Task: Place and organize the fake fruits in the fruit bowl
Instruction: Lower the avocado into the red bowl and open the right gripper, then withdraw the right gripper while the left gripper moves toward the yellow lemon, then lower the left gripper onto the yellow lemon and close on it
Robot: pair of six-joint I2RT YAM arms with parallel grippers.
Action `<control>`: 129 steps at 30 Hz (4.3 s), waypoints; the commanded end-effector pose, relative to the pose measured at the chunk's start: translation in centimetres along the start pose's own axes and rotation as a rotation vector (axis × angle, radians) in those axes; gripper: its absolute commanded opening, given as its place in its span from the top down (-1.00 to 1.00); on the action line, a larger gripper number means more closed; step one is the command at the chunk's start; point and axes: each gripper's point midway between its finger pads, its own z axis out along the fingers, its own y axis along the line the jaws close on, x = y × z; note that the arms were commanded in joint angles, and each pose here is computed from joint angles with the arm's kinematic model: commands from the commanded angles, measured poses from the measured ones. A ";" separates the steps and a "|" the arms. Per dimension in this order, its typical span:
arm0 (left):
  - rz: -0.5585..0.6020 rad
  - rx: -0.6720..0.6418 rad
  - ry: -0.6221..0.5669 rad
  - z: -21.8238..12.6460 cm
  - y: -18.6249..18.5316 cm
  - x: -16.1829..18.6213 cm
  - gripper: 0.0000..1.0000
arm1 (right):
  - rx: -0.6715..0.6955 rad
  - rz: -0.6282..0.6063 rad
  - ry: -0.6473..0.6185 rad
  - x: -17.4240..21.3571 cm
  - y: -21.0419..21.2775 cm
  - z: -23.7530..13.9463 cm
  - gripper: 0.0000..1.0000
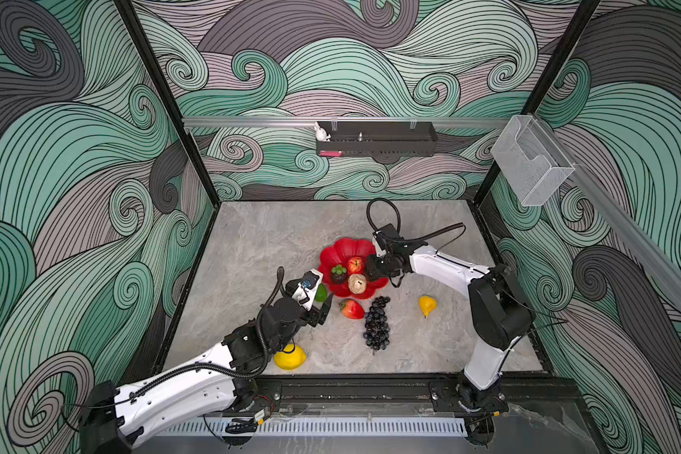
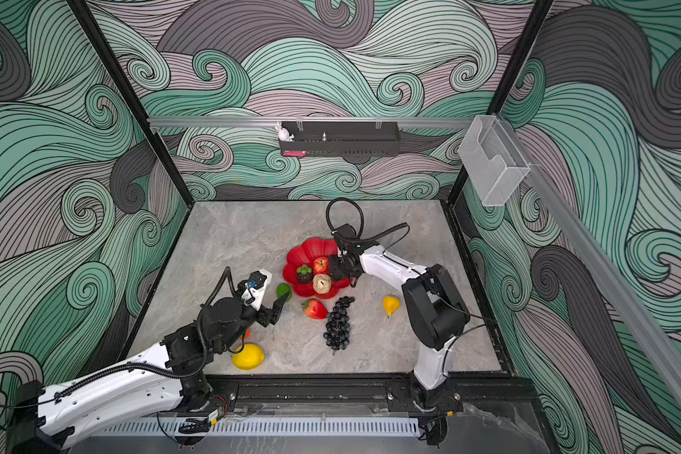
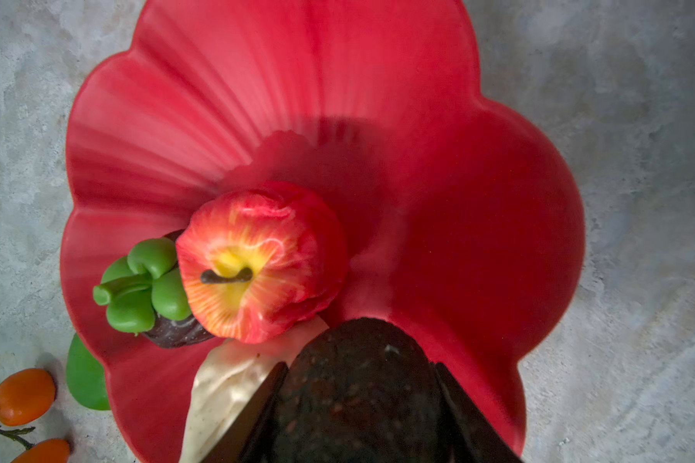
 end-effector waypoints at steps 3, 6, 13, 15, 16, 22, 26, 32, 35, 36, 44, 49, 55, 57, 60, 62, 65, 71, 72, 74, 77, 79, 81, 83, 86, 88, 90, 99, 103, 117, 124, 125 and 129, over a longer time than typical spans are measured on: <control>-0.017 -0.029 -0.013 -0.3 0.8 -0.2 -0.66 | -0.005 0.008 -0.014 -1.0 0.2 0.5 -0.08; -0.017 -0.031 -0.014 -0.3 0.8 -0.2 -0.66 | 0.008 0.004 -0.019 -1.2 -0.1 0.8 -0.10; -0.016 -0.042 -0.016 -0.3 1.0 -0.1 -0.66 | 0.014 0.005 -0.018 -1.4 -0.2 1.3 -0.15; -0.017 -0.042 -0.017 -0.3 1.0 -0.1 -0.66 | 0.016 0.004 -0.016 -1.4 -0.3 1.3 -0.19; -0.018 -0.043 -0.019 -0.3 1.0 -0.2 -0.66 | 0.016 0.004 -0.021 -1.5 -0.2 1.3 -0.21; -0.020 -0.051 -0.025 -0.5 1.3 -0.2 -0.66 | 0.022 0.001 -0.019 -1.4 -0.4 1.3 -0.24; -0.020 -0.054 -0.027 -0.6 1.3 -0.2 -0.66 | 0.025 0.000 -0.018 -1.2 -0.5 1.4 -0.25; -0.020 -0.058 -0.029 -0.6 1.4 -0.2 -0.66 | 0.025 -0.001 -0.024 -1.2 -0.5 1.1 -0.24; -0.021 -0.065 -0.028 -0.5 1.5 -0.2 -0.66 | 0.026 -0.003 -0.030 -1.3 -0.5 0.9 -0.23; -0.021 -0.068 -0.029 -0.5 1.6 -0.2 -0.67 | 0.025 -0.004 -0.035 -1.4 -0.5 0.7 -0.22; -0.025 -0.084 -0.016 -0.2 1.7 0.0 -0.67 | 0.020 -0.018 -0.076 -1.8 -0.3 -1.2 -0.22; -0.039 -0.098 0.007 0.1 2.0 0.2 -0.67 | 0.000 -0.024 -0.097 -1.5 0.0 -3.4 -0.23; -0.058 -0.102 0.048 0.7 2.1 0.7 -0.66 | -0.030 -0.035 -0.143 0.5 0.0 -8.3 -0.31; -0.064 -0.100 0.058 0.9 2.1 0.9 -0.66 | -0.022 -0.032 -0.163 1.7 -0.7 -10.0 -0.35; -0.078 -0.101 0.068 1.1 2.2 1.0 -0.65 | -0.023 -0.018 -0.197 3.6 -1.7 -12.4 -0.39; -0.082 -0.099 0.081 1.3 2.1 1.3 -0.65 | -0.020 -0.004 -0.199 5.1 -2.4 -13.5 -0.42; -0.084 -0.100 0.097 1.4 2.1 1.5 -0.64 | -0.033 0.025 -0.208 7.2 -3.3 -14.7 -0.45; -0.184 -0.134 0.176 1.9 2.5 2.4 -0.62 | -0.072 0.106 -0.231 10.8 -4.6 -15.7 -0.54; -0.227 -0.130 0.212 1.6 2.3 2.7 -0.62 | -0.090 0.121 -0.239 11.1 -4.6 -15.9 -0.55; -0.297 -0.118 0.302 0.8 1.9 3.8 -0.62 | -0.115 0.140 -0.253 11.7 -4.6 -15.9 -0.56; -0.428 -0.182 0.438 -0.8 2.3 6.2 -0.60 | -0.136 0.153 -0.268 12.2 -4.7 -15.8 -0.60; -0.500 -0.252 0.573 -2.8 2.7 8.5 -0.58 | -0.146 0.139 -0.271 12.3 -4.6 -15.7 -0.62; -0.547 -0.303 0.687 -4.7 2.6 10.1 -0.58 | -0.160 0.115 -0.282 12.0 -4.3 -15.7 -0.66; -0.567 -0.351 0.753 -6.4 2.6 11.2 -0.59 | -0.163 0.095 -0.295 11.8 -4.2 -15.7 -0.70; -0.597 -0.366 0.787 -8.3 2.0 12.1 -0.60 | -0.171 0.076 -0.322 11.5 -4.1 -15.7 -0.76; -0.624 -0.373 0.816 -9.5 1.9 12.6 -0.60 | -0.176 0.063 -0.334 11.3 -4.0 -15.6 -0.78; -0.638 -0.389 0.857 -10.7 2.0 13.1 -0.62 | -0.177 0.051 -0.340 11.3 -4.0 -15.6 -0.80; -0.706 -0.365 0.998 -14.0 0.7 14.5 -0.59 | -0.176 0.028 -0.362 11.1 -4.1 -15.1 -0.84; -0.722 -0.340 1.016 -13.7 -0.5 15.0 -0.61 | -0.188 0.025 -0.349 11.3 -3.9 -14.7 -0.88; -0.851 -0.301 1.022 -12.4 -2.5 18.5 -0.97 | -0.183 0.019 -0.335 12.1 -4.2 -14.4 -0.99; -0.865 -0.287 0.958 -10.7 -2.7 19.1 -0.93 | -0.193 0.028 -0.336 12.2 -4.1 -14.6 -0.99; -0.863 -0.287 0.938 -10.4 -2.6 19.0 -0.91 | -0.193 0.029 -0.336 12.2 -4.1 -14.7 -0.99; -0.824 -0.285 0.878 -9.3 -2.1 18.3 -0.87 | -0.195 0.031 -0.330 12.5 -4.2 -14.7 -0.99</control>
